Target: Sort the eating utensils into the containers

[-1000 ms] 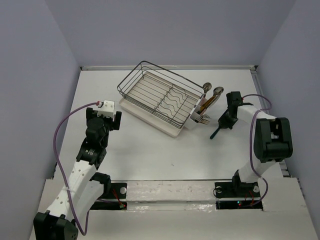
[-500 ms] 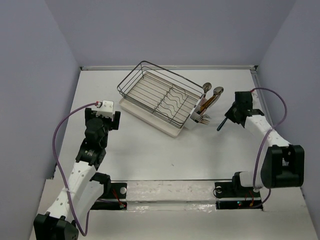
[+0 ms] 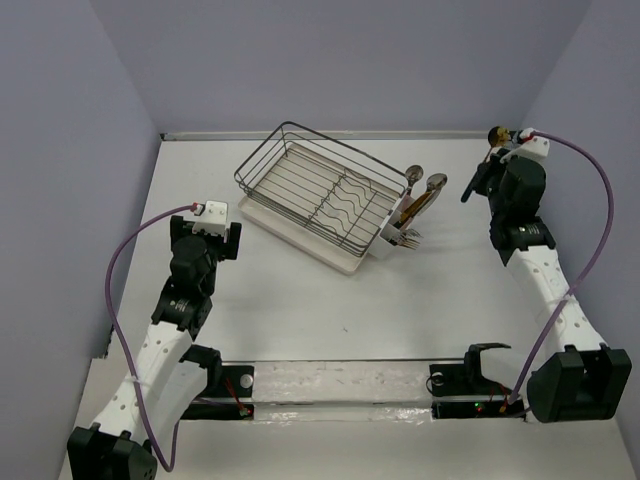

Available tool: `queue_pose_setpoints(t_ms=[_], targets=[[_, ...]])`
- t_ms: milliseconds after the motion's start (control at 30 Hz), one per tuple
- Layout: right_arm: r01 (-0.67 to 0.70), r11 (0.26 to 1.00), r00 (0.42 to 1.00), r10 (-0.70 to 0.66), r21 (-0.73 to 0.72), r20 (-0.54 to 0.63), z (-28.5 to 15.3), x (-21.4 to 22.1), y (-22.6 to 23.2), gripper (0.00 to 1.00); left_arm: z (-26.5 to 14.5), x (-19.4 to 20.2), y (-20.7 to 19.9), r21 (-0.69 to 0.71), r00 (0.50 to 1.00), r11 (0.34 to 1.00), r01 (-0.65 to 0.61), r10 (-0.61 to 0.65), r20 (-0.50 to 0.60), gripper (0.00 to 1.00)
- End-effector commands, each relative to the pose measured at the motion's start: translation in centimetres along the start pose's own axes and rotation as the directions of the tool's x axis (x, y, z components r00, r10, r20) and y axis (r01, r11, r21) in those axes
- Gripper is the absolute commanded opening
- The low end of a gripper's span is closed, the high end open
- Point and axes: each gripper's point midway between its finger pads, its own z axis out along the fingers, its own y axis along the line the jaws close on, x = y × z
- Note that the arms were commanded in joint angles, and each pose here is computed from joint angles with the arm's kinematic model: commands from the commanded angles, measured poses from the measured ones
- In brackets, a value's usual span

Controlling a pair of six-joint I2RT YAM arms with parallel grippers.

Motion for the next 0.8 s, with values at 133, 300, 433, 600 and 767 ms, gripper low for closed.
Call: queue_pose_setpoints(t_ms=[133,300,433,600,767], targets=[[0.250,0.879,0.908,-0.067,-0.406,0.415,-2.7,-13.6,10.0,0.00,0.3,-1.9,0.9,-0.033,0.999,0.999,0.008,-0.007,0.048,0.99],[0.267,0.746,0.893,0.047,-0.610,0.448,-3.3,-13.8,14.2,0.00,0.3,-2.1,1.0,-0.036,0.999,0.999,0.011,-0.009,0.047,0.99],[0.243,0.600,0.911,0.127,-0.762,0.391,-4.0,-11.9,16.9,0.00,0.3,-2.1,1.1,-0.036,0.999,0.999,0.010,-0.009,0.046,0.99],[0.271,0.546,0.912,0.117,-0.793,0.393,-4.3,-10.2,17.3,0.00,0.3,-2.0,1.3,-0.044,0.999,0.999,0.010,-0.008,0.042,0.99],[0.286,0.537,0.914,0.096,-0.793,0.395,-5.5,-8.4,16.6,0.00,0.5,-1.9,1.0,-0.030,0.999,0.999,0.015,-0.013,0.038,0.99]])
